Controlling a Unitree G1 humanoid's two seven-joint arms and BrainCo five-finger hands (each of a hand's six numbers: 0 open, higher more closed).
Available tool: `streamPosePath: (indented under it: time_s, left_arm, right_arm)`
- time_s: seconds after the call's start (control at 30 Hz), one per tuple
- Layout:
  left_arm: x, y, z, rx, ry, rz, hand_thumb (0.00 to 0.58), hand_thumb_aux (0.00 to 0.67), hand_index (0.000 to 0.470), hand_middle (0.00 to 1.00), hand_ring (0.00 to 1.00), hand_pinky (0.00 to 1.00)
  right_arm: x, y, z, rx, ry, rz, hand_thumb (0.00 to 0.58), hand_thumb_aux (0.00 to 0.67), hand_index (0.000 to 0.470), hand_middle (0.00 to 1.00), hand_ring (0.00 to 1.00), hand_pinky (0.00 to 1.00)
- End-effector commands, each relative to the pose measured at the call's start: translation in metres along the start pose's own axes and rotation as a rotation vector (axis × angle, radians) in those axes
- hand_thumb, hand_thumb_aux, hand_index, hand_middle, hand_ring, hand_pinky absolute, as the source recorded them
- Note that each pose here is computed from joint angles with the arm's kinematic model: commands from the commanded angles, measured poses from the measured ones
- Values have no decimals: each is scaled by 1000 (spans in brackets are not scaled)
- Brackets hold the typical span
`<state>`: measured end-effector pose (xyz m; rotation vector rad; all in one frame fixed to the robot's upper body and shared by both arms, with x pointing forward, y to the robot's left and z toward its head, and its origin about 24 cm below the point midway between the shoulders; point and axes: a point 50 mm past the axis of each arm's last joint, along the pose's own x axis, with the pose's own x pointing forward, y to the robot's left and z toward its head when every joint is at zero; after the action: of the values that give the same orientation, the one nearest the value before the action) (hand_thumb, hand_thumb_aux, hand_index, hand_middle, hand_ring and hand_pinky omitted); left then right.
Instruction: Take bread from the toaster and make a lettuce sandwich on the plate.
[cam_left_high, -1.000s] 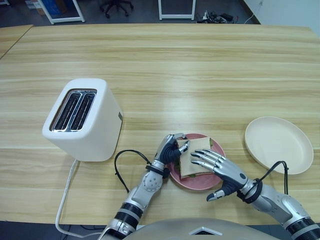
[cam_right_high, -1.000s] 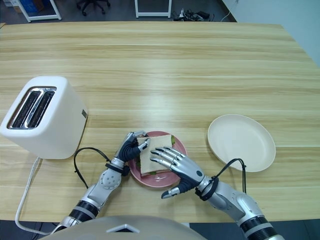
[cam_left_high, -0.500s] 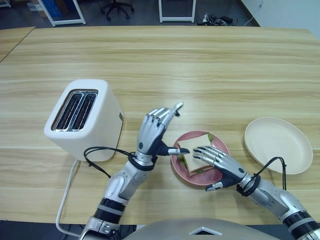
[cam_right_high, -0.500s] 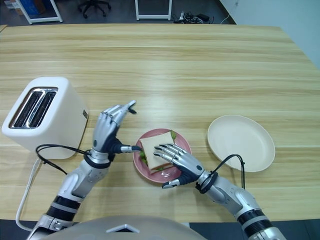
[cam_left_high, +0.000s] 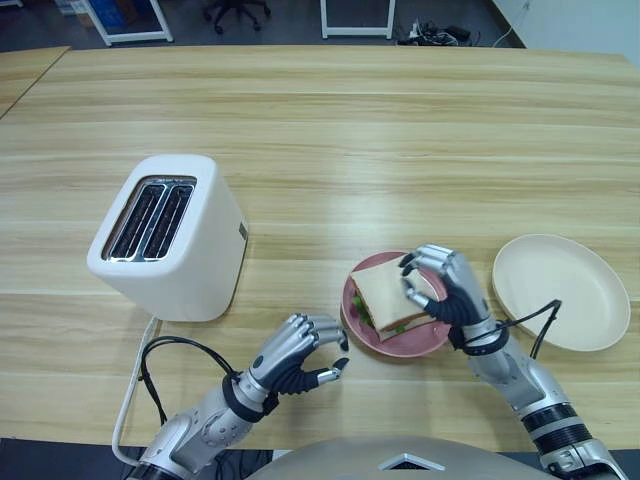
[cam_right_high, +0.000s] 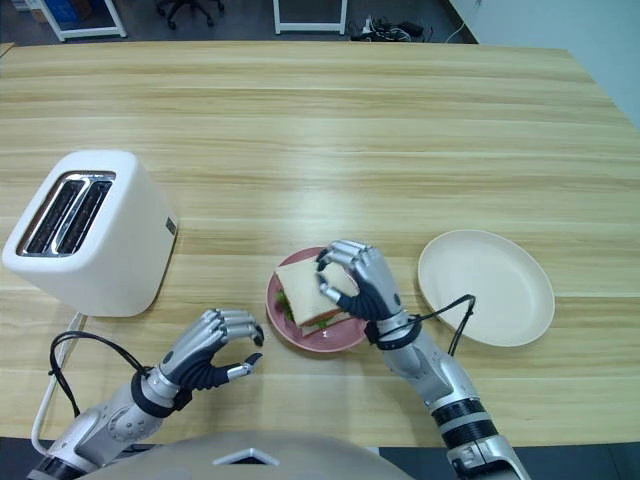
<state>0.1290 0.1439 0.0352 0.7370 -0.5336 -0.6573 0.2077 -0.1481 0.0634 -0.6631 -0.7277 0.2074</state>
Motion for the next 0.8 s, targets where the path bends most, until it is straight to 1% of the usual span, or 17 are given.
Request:
streamPosePath:
  time_s: [0.03,0.1,0.17,0.23,0.27,0.33,0.4,0.47,0.57,0.67,0.73,0.8]
  left_arm:
    - [-10,-26,4,-137,90,-143,580,670,470,1000,1000,1000]
    - [-9,-39,4,-186,142,-182,580,670,470,1000,1000,1000]
    - [-9,-48,5,-216,171,-244,580,670,470,1000,1000,1000]
    - [-10,-56,5,-230,194,-295,580,670,470,1000,1000,1000]
    - [-8,-60,3,-234,207,-312,580,670,470,1000,1000,1000]
    - [-4,-67,-2,-241,236,-333,580,670,470,1000,1000,1000]
    - [1,-72,-9,-240,261,-349,580,670,470,1000,1000,1000]
    - [5,-78,-18,-232,289,-376,580,670,470,1000,1000,1000]
    - [12,-86,-36,-216,346,-395,580,670,470,1000,1000,1000]
    - [20,-86,-53,-196,389,-370,580,670,470,1000,1000,1000]
    - [28,-83,-69,-167,428,-341,580,670,470,1000,1000,1000]
    - [37,-76,-87,-144,483,-283,580,670,470,1000,1000,1000]
  right_arm:
    - [-32,-16,7,84,45,129,580,670,470,1000,1000,1000]
    - [-64,-19,10,108,64,370,580,670,470,1000,1000,1000]
    - [-97,-23,12,116,121,612,580,670,470,1000,1000,1000]
    - [-122,-27,18,144,165,790,580,670,470,1000,1000,1000]
    - [-130,-28,20,157,182,853,580,670,470,1000,1000,1000]
    - [-136,-24,18,151,201,919,580,670,470,1000,1000,1000]
    - [-132,-14,9,91,211,934,580,670,470,1000,1000,1000]
    - [-121,1,0,39,206,904,580,670,470,1000,1000,1000]
    - [-99,31,-14,-13,191,835,580,670,470,1000,1000,1000]
    - [-78,51,-23,-51,187,777,580,670,470,1000,1000,1000]
    - [-58,64,-33,-55,215,696,580,670,470,1000,1000,1000]
    - [-40,74,-43,-6,282,605,580,670,470,1000,1000,1000]
